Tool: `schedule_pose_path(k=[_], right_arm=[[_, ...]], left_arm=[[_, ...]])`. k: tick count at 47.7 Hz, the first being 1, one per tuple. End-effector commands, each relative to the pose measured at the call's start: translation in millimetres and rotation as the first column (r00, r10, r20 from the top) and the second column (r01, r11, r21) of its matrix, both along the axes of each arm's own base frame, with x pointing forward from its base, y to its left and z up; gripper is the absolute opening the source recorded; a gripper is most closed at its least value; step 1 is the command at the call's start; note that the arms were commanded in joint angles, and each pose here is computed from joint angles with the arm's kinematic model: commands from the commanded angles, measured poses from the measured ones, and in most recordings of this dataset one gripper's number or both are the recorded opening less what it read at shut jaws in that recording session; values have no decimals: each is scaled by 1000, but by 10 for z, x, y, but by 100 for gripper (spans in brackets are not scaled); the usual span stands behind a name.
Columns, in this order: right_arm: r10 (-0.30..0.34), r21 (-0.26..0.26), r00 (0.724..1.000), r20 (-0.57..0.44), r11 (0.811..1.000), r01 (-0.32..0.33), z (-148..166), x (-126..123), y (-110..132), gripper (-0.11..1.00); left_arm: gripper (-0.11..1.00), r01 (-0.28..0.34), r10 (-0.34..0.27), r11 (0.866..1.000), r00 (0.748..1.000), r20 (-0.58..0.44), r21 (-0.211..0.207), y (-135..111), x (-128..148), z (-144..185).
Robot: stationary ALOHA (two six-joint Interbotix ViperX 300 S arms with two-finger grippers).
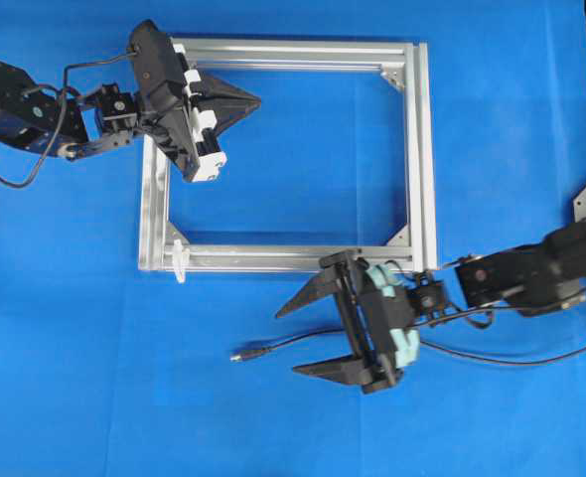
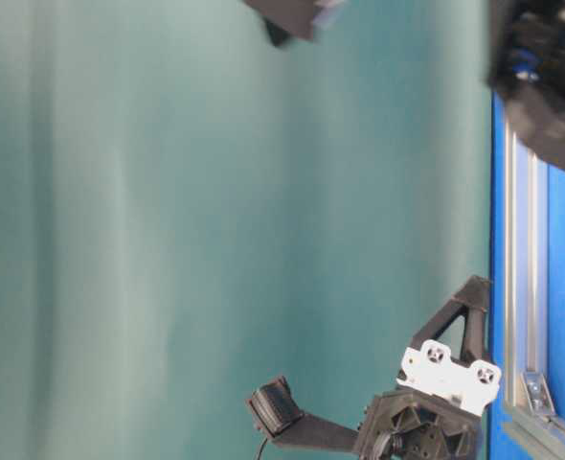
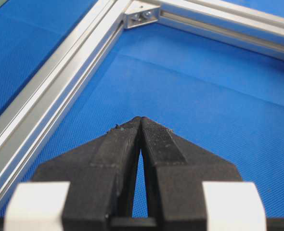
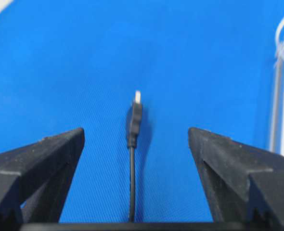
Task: Insert the wire through the string loop located on the left side.
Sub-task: 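Close the right gripper on the black USB cable near its plug, then carry the cable plug with the right gripper toward the white zip-tie loop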
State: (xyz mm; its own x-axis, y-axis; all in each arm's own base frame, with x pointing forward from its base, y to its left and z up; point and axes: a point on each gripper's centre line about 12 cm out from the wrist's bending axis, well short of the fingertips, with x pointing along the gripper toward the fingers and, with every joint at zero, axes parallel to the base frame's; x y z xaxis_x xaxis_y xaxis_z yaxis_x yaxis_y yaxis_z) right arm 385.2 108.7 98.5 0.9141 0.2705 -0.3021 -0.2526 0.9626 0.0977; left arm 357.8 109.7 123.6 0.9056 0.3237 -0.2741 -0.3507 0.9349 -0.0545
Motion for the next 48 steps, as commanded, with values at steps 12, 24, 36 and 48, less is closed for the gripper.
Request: schedule_pose_path(k=[12, 24, 36, 48], right_arm=[[-13, 26, 1000, -5, 1000, 13, -159, 192, 52, 92], [-15, 25, 1000, -15, 1000, 16, -203, 181, 43, 86], [-15, 17, 1000, -20, 1000, 15, -217, 169, 33, 34], [-15, 15, 1000, -22, 1000, 15, -222, 165, 26, 0]], left_arm=[[0, 3, -4, 1000, 999, 44, 13, -3, 19, 154], [0, 3, -4, 1000, 999, 43, 13, -3, 19, 149], [0, 3, -4, 1000, 999, 43, 13, -3, 19, 149], [0, 3, -4, 1000, 999, 41, 12, -3, 19, 147]])
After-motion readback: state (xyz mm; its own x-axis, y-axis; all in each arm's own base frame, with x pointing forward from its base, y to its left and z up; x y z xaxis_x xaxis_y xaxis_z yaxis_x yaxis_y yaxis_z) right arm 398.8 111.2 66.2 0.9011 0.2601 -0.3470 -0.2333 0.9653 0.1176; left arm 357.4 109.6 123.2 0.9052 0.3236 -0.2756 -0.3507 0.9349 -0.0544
